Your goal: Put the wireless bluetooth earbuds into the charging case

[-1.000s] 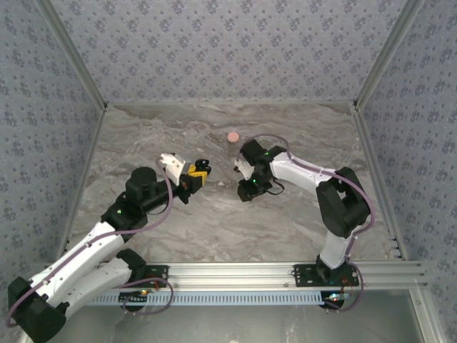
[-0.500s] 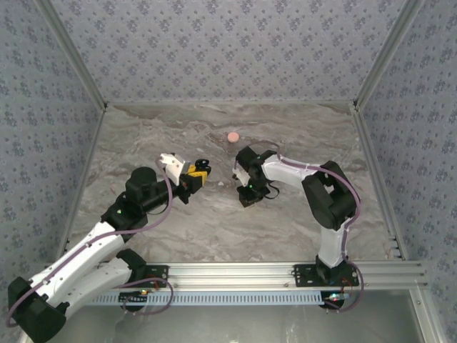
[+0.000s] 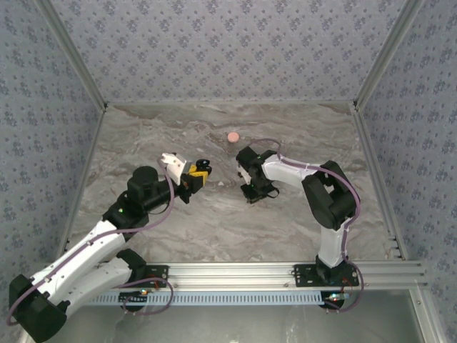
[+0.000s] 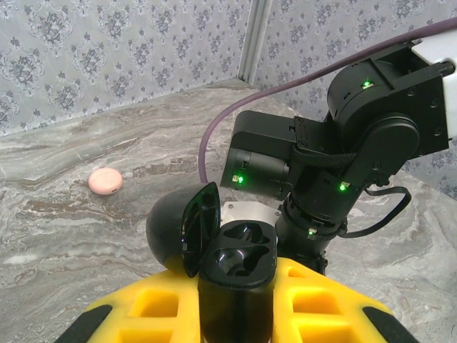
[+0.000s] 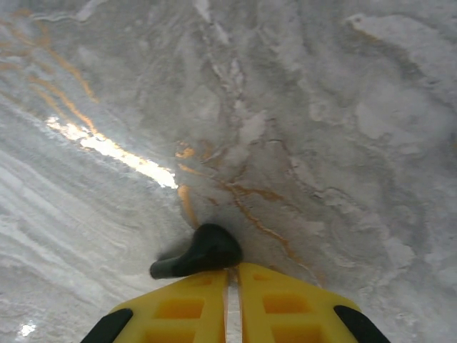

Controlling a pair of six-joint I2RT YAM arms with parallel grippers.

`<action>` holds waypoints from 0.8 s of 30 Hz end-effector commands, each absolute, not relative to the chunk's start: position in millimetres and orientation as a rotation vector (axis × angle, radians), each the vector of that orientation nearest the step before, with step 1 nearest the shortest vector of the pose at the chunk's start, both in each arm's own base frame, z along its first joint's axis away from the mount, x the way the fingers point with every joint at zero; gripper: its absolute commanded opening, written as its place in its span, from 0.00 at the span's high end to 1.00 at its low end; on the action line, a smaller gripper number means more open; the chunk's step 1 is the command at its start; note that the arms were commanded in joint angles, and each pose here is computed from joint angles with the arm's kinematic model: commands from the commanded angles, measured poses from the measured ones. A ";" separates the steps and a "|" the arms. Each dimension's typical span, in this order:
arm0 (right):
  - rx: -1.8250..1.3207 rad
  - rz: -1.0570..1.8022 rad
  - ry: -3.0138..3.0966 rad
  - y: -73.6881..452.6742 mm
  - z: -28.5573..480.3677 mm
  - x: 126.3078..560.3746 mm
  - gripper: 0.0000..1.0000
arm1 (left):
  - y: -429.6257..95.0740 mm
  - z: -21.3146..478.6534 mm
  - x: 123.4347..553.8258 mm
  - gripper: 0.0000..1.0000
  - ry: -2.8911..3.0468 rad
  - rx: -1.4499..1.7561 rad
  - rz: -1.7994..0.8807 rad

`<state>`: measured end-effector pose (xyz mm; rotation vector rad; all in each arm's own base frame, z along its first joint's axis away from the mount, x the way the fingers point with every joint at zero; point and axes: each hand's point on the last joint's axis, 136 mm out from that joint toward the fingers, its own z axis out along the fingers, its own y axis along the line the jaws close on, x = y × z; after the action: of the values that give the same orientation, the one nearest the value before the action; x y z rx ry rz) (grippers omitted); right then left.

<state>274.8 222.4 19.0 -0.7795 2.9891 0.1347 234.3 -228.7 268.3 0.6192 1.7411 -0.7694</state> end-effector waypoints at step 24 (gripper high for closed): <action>-0.380 0.279 2.994 236.1 58.4 283.2 0.55 | -229.4 291.2 233.6 0.85 1.684 0.603 -0.798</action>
<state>281.4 233.7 53.9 -0.5416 2.9697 0.2802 234.4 -228.8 268.2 0.6192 1.7411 -0.7694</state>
